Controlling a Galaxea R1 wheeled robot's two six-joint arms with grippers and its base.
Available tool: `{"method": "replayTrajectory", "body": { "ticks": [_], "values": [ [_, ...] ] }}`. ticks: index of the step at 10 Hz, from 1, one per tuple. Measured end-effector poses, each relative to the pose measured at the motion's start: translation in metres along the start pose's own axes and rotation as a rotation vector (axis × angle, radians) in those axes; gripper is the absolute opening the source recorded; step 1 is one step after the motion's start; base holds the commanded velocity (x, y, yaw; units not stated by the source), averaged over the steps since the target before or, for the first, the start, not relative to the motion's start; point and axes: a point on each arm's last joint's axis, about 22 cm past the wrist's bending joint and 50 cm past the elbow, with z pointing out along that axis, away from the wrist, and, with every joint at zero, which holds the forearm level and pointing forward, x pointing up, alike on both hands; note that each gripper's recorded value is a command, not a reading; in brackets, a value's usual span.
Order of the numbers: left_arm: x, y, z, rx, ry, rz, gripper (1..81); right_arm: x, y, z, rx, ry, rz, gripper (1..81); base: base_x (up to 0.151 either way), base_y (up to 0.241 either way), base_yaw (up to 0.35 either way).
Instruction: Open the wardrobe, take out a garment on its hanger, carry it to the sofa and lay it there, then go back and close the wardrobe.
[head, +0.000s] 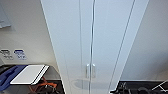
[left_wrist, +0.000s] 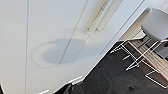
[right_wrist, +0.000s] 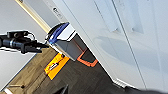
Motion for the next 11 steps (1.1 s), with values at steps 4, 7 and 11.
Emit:
{"method": "replayTrajectory", "body": {
  "ticks": [4,7,11],
  "values": [
    [0.067,-0.001,0.01,0.001,0.069,0.016,81.1,0.054,0.001,0.03,0.005,0.007,-0.049,81.1,0.0,0.0,0.0],
    [0.077,-0.006,0.042,0.009,0.05,0.005,81.1,0.073,0.03,0.041,-0.051,0.006,-0.04,81.1,0.0,0.0,0.0],
    [0.127,-0.017,0.063,0.042,0.072,0.019,81.1,0.136,0.052,0.046,-0.113,0.045,-0.055,81.1,0.0,0.0,0.0]
  ]
}}
